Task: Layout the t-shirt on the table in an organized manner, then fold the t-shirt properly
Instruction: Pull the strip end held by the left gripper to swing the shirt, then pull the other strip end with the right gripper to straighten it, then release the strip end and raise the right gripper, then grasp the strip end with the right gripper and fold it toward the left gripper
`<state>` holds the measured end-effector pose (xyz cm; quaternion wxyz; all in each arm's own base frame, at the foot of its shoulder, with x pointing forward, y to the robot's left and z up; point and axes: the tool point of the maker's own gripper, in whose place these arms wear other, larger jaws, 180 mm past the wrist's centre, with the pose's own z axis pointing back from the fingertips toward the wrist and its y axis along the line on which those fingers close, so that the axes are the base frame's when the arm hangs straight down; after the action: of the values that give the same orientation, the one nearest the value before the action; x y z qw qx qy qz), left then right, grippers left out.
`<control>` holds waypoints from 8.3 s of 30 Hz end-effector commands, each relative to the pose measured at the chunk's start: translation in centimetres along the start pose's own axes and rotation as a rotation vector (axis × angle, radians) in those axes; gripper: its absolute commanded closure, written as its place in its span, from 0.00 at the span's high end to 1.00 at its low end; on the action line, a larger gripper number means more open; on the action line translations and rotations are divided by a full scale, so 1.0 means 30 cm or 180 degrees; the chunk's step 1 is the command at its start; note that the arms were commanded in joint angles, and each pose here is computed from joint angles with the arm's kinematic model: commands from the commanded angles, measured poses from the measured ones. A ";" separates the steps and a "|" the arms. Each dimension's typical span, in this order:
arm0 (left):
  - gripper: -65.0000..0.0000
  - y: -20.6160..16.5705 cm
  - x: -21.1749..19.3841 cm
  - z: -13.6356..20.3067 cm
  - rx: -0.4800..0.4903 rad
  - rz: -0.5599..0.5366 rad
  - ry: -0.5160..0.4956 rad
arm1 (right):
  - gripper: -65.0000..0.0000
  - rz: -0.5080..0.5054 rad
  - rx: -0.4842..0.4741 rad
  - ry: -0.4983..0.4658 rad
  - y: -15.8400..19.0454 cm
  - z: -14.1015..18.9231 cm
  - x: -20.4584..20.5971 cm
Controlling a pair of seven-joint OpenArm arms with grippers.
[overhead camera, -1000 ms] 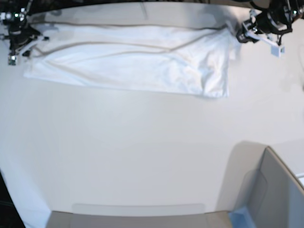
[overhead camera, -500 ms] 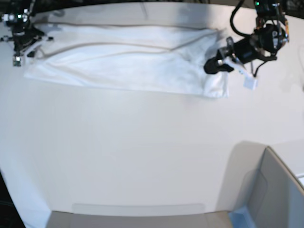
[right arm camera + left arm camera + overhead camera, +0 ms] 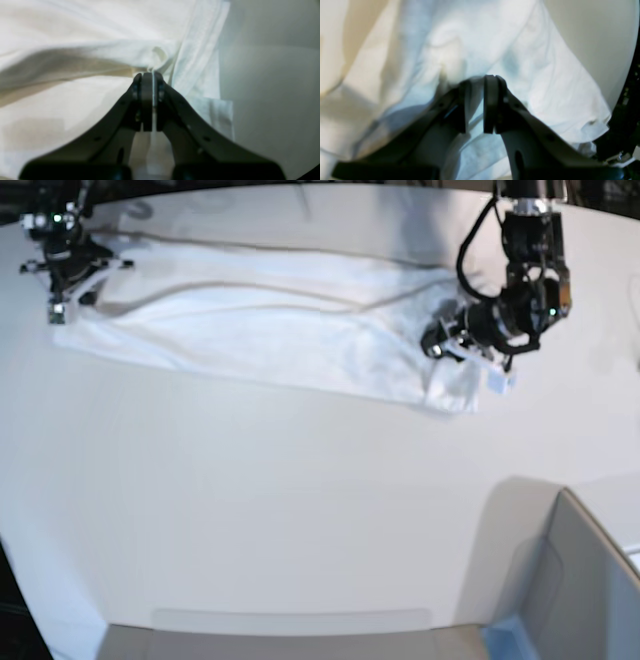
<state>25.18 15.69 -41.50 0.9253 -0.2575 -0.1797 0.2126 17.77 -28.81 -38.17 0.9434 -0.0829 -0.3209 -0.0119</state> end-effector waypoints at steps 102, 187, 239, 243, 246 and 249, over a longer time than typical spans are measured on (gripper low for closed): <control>0.14 0.279 0.300 -0.067 0.0749 0.0496 -0.0759 | 0.29 0.0568 0.0497 -0.0682 0.376 -0.140 0.279; 0.28 0.156 0.367 0.139 0.0515 0.0144 -0.1309 | 0.35 -0.1526 0.0981 -0.0931 -0.118 -0.043 0.371; 0.29 -0.119 0.291 0.226 0.0049 -0.0285 -0.1035 | 0.00 -0.1152 0.1008 -0.0506 0.040 -0.244 0.408; 0.29 -0.119 0.275 0.222 0.0050 -0.0289 -0.0940 | 0.00 -0.0819 0.0665 -0.0548 -0.048 -0.235 0.457; 0.29 -0.115 0.270 0.220 0.0060 -0.0280 -0.0914 | 0.00 -0.0498 0.0415 -0.0670 -0.077 -0.190 0.511; 0.29 -0.113 0.268 0.220 0.0067 -0.0281 -0.0906 | 0.00 -0.0137 0.0338 -0.0817 -0.011 -0.143 0.568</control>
<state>29.62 19.26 -33.50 0.9042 -0.2083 -0.3049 0.2146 32.94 -29.84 -32.50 0.9081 -0.0290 -0.4175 -0.0139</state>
